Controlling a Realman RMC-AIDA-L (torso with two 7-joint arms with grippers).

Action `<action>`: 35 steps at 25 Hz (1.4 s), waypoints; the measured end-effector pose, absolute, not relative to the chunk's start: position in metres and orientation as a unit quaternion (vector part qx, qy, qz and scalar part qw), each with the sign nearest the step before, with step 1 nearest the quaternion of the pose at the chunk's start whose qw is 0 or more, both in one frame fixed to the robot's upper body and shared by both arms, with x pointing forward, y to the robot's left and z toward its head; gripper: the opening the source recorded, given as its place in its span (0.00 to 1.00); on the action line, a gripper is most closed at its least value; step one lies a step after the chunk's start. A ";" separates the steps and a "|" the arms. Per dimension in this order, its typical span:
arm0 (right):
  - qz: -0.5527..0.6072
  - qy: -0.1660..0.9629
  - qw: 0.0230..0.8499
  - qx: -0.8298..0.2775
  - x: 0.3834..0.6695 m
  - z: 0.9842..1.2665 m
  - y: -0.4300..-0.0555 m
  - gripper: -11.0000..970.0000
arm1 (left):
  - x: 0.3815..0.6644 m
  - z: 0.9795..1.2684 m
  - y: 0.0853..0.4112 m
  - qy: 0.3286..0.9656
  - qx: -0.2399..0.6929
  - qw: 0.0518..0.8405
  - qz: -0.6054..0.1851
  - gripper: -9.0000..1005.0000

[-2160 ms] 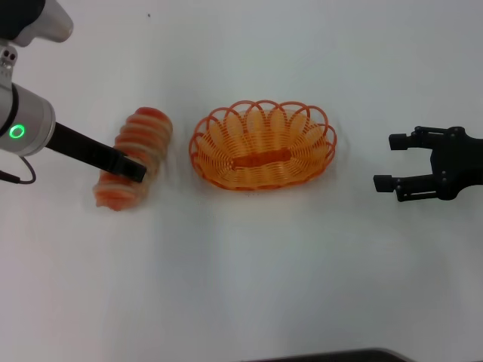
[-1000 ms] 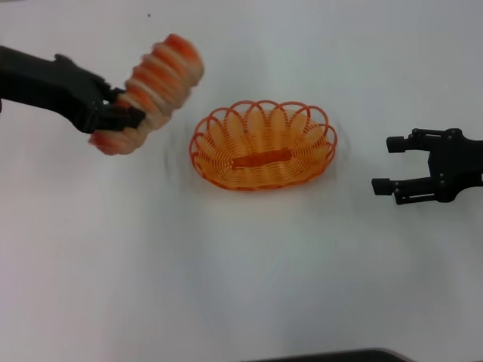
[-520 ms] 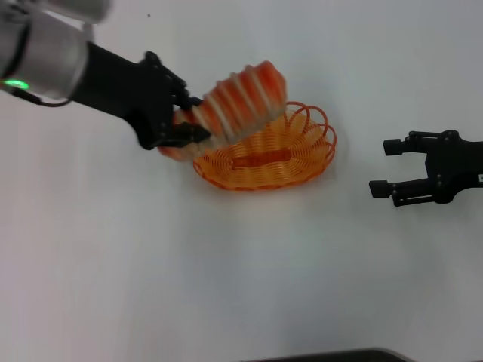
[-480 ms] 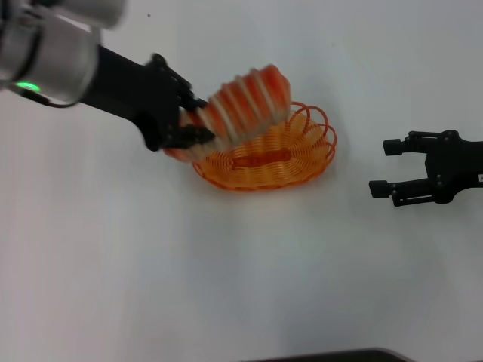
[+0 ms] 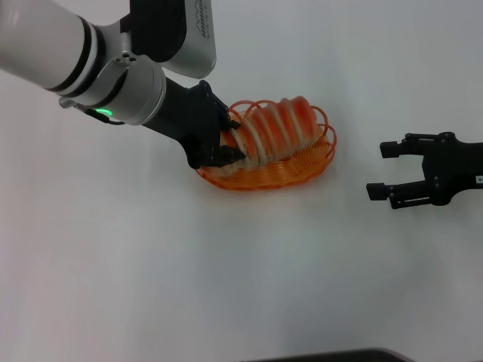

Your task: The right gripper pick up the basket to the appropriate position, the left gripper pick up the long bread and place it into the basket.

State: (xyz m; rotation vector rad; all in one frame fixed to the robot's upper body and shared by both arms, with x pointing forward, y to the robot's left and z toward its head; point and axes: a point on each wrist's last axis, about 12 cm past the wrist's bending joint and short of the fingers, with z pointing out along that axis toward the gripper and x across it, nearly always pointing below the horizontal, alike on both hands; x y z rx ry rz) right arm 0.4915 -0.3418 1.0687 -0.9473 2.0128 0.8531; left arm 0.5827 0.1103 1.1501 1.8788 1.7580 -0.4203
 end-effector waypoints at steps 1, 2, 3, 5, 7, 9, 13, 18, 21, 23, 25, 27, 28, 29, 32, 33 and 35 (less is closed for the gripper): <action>0.333 0.785 0.370 -0.369 0.492 1.069 -0.342 0.95 | 0.583 1.150 0.110 0.651 0.694 0.264 -0.156 0.33; 0.333 0.785 0.370 -0.370 0.492 1.069 -0.342 0.95 | 0.583 1.150 0.109 0.652 0.693 0.265 -0.157 0.33; 0.333 0.785 0.369 -0.371 0.492 1.069 -0.341 0.95 | 0.583 1.150 0.108 0.653 0.692 0.266 -0.157 0.35; 0.333 0.785 0.368 -0.371 0.492 1.069 -0.341 0.95 | 0.582 1.150 0.106 0.655 0.689 0.267 -0.156 0.39; 0.333 0.786 0.367 -0.371 0.492 1.069 -0.341 0.95 | 0.581 1.149 0.104 0.656 0.688 0.269 -0.154 0.43; 0.333 0.786 0.366 -0.371 0.493 1.069 -0.341 0.95 | 0.581 1.149 0.102 0.656 0.688 0.270 -0.152 0.47; 0.332 0.786 0.367 -0.370 0.493 1.069 -0.341 0.95 | 0.581 1.150 0.103 0.660 0.682 0.273 -0.156 0.59; 0.333 0.786 0.367 -0.370 0.493 1.069 -0.341 0.95 | 0.584 1.165 0.121 0.675 0.640 0.304 -0.205 0.80; 0.333 0.786 0.367 -0.370 0.493 1.069 -0.341 0.95 | 0.586 1.175 0.160 0.681 0.588 0.345 -0.267 0.92; 0.333 0.786 0.367 -0.369 0.493 1.069 -0.341 0.95 | 0.581 1.174 0.192 0.687 0.550 0.369 -0.300 0.93; 0.333 0.786 0.368 -0.368 0.493 1.069 -0.342 0.95 | 0.572 1.167 0.226 0.695 0.513 0.386 -0.322 0.93; 0.332 0.787 0.369 -0.368 0.493 1.070 -0.343 0.95 | 0.559 1.154 0.260 0.711 0.475 0.397 -0.333 0.93; 0.331 0.787 0.369 -0.367 0.493 1.070 -0.343 0.95 | 0.550 1.144 0.275 0.721 0.457 0.396 -0.338 0.93; 0.330 0.787 0.369 -0.367 0.493 1.070 -0.343 0.95 | 0.545 1.139 0.282 0.726 0.449 0.396 -0.340 0.93; 0.329 0.788 0.369 -0.367 0.493 1.070 -0.344 0.95 | 0.522 1.112 0.307 0.748 0.414 0.389 -0.344 0.93; 0.328 0.788 0.370 -0.367 0.493 1.070 -0.344 0.95 | 0.517 1.104 0.311 0.752 0.405 0.389 -0.345 0.93; 0.325 0.789 0.372 -0.367 0.494 1.070 -0.345 0.95 | 0.506 1.090 0.316 0.758 0.389 0.390 -0.348 0.93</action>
